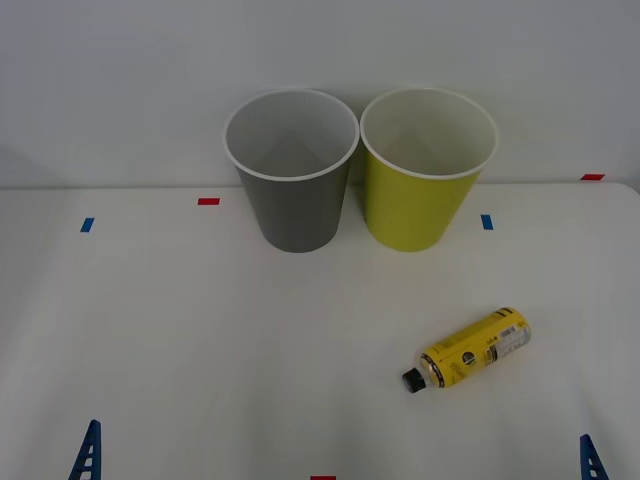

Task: Put cans in the gray bin and PET bottles in the light green bin.

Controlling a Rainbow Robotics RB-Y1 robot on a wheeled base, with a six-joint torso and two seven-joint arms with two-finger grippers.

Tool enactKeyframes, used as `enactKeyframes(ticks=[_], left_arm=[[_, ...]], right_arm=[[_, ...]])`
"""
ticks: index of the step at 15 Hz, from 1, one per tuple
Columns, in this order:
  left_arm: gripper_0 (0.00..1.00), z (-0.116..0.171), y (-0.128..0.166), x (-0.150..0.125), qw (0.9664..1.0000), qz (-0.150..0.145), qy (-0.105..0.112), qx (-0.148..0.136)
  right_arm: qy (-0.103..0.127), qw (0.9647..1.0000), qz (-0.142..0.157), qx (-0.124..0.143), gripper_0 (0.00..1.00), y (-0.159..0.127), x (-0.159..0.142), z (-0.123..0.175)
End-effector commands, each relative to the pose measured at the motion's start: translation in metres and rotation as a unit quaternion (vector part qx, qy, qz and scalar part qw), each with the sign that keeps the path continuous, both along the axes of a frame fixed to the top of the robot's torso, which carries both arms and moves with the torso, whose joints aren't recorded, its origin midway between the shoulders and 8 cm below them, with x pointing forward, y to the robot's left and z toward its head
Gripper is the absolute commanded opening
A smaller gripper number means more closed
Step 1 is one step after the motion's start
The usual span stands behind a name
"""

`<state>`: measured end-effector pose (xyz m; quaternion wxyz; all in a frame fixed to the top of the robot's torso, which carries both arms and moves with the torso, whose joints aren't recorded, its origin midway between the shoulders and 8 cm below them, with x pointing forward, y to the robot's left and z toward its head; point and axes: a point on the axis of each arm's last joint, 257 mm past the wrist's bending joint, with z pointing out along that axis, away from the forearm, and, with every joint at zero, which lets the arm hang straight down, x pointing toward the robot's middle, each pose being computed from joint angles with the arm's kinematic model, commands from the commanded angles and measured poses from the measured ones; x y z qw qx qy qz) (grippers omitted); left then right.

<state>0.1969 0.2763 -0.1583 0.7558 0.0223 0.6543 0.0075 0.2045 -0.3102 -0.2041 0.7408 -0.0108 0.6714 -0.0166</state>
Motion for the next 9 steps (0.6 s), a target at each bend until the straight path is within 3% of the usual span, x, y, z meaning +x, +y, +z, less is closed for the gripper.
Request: enactKeyframes(ticks=[1, 5, 9], left_arm=[[1.00, 0.000, 0.000, 0.000, 1.0000, 0.000, 0.000, 0.000], [1.00, 0.000, 0.000, 0.000, 1.0000, 0.000, 0.000, 0.000], [1.00, 0.000, 0.000, 0.000, 1.0000, 0.000, 0.000, 0.000]], right_arm=[[0.039, 0.9990, -0.012, 0.019, 1.00, 0.006, 0.019, -0.004], [0.087, 0.9940, -0.014, 0.065, 1.00, 0.016, 0.045, 0.002], [0.107, 0.9926, 0.002, 0.058, 1.00, 0.013, 0.079, 0.001]])
